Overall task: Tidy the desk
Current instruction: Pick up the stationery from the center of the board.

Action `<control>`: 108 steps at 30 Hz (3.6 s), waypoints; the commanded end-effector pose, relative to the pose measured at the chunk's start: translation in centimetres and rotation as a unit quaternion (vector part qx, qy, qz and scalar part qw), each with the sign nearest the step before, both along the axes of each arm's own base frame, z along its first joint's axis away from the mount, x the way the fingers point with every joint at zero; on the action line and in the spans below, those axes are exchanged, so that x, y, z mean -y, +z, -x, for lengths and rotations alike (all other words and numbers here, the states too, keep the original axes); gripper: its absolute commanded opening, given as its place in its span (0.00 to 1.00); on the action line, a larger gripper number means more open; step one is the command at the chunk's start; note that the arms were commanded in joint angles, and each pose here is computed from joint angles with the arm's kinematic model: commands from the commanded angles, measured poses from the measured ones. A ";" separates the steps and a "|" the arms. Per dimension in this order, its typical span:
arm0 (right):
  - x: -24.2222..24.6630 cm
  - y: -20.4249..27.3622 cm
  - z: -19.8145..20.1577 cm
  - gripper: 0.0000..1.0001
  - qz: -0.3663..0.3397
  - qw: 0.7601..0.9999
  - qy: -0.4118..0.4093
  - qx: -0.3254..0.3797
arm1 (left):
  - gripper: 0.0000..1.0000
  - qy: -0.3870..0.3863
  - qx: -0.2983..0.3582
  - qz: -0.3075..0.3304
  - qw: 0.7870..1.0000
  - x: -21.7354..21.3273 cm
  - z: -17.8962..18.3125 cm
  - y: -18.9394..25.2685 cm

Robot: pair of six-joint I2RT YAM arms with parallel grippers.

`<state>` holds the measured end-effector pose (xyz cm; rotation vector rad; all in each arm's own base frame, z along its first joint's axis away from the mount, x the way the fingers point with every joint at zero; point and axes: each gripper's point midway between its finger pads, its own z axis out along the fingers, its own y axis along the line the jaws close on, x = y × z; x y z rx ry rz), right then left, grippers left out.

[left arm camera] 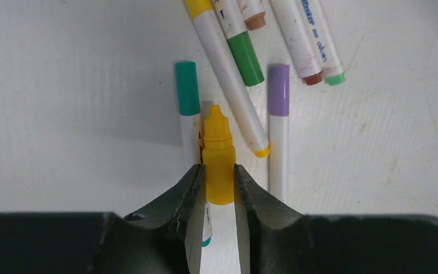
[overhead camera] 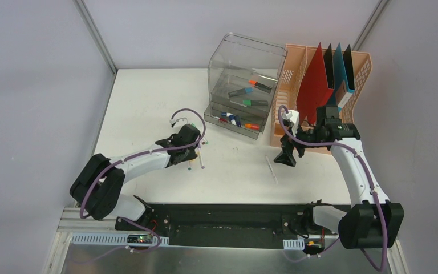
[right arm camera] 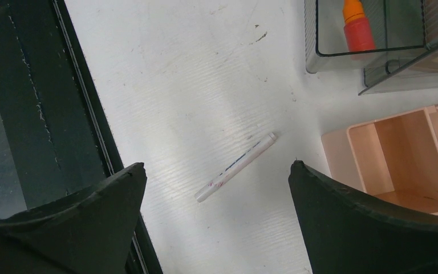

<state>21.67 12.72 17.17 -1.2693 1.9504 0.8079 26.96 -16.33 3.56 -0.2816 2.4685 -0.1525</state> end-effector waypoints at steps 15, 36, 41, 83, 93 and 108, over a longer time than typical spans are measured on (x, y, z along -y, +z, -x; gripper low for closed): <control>-0.4 1.9 -0.3 0.99 -0.015 0.999 0.015 0.050 | 0.29 -0.098 0.004 -0.004 0.995 0.3 1.9 1.7; -0.4 2.0 -0.2 0.99 -0.013 0.998 0.018 0.056 | 0.29 -0.109 -0.068 -0.038 0.991 0.7 2.2 -1.5; -0.4 1.9 -0.2 0.99 -0.012 0.998 0.018 0.056 | 0.29 -0.127 -0.061 -0.064 0.988 0.5 2.2 -1.0; -0.4 2.1 0.0 0.99 -0.011 0.998 0.021 0.064 | 0.26 -0.212 -0.049 -0.133 0.967 2.4 3.0 -0.2; -0.4 2.3 0.1 0.99 -0.013 0.997 0.022 0.067 | 0.35 -0.216 -0.048 -0.126 0.967 2.3 3.4 0.2; -0.4 2.4 0.2 0.99 -0.011 0.997 0.022 0.070 | 0.32 -0.234 -0.043 -0.110 0.965 3.7 4.2 0.6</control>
